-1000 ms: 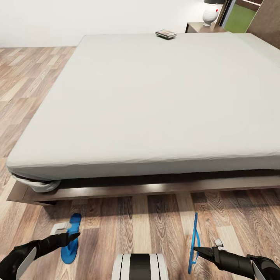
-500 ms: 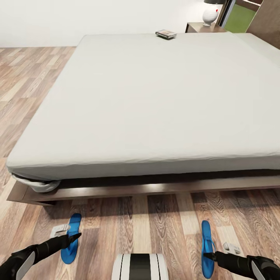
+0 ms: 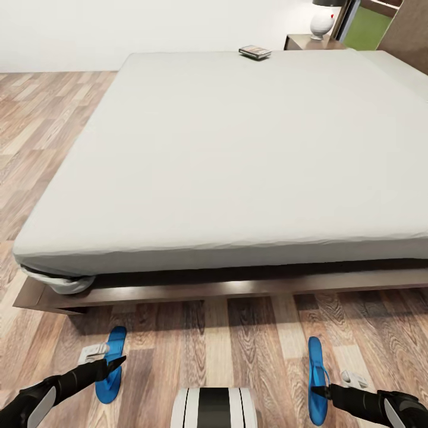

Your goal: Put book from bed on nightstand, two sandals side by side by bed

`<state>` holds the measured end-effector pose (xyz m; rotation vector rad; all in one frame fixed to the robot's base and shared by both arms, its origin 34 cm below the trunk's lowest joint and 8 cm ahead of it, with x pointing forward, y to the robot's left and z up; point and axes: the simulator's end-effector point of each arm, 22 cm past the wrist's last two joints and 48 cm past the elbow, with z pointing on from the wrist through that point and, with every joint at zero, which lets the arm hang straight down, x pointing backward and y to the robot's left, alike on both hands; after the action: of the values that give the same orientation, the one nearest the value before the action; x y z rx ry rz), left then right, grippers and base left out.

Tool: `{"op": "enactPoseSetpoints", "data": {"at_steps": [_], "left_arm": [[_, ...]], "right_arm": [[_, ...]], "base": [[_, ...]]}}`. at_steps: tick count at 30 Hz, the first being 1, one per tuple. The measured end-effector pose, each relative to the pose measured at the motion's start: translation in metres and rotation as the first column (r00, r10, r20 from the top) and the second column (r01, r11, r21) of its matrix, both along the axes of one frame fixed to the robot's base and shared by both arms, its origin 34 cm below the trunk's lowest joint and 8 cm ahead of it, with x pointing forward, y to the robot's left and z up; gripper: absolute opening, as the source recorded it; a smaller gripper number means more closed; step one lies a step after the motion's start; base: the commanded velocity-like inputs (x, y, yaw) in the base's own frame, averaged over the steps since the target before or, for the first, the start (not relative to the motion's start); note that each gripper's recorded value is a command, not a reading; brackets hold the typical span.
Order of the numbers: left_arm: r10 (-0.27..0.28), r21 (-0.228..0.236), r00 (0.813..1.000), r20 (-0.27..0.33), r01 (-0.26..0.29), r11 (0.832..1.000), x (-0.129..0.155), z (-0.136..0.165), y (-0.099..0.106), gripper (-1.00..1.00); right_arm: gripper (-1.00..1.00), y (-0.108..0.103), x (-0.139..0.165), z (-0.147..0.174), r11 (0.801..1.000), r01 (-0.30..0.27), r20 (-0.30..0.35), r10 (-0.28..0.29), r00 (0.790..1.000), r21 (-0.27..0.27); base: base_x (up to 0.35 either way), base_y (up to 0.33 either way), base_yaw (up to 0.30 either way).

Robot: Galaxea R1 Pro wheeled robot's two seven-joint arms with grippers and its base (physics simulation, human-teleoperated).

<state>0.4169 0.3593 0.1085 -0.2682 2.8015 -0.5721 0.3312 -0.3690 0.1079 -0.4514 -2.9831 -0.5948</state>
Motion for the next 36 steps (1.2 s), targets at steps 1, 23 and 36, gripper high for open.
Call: {"op": "enactPoseSetpoints", "data": {"at_steps": [1,23,36], "left_arm": [[0.0,0.0,1.0,0.0,0.0,1.0,0.0,0.0,0.0,1.0],[-0.001,0.0,1.0,0.0,0.001,1.0,0.0,0.0,0.0,1.0],[-0.001,0.0,1.0,0.0,0.001,1.0,0.0,0.0,0.0,1.0]], "right_arm": [[-1.0,0.0,0.0,0.0,1.0,-0.001,0.0,0.001,1.0,-0.001],[-1.0,-0.079,0.007,-0.015,0.926,-0.068,-0.008,0.07,0.997,-0.371],[-1.0,-0.079,0.006,-0.016,0.924,-0.07,-0.011,0.071,0.997,-0.376]], "base": [[0.0,0.253,0.0],[0.0,0.281,0.0],[0.0,0.283,0.0]]}}
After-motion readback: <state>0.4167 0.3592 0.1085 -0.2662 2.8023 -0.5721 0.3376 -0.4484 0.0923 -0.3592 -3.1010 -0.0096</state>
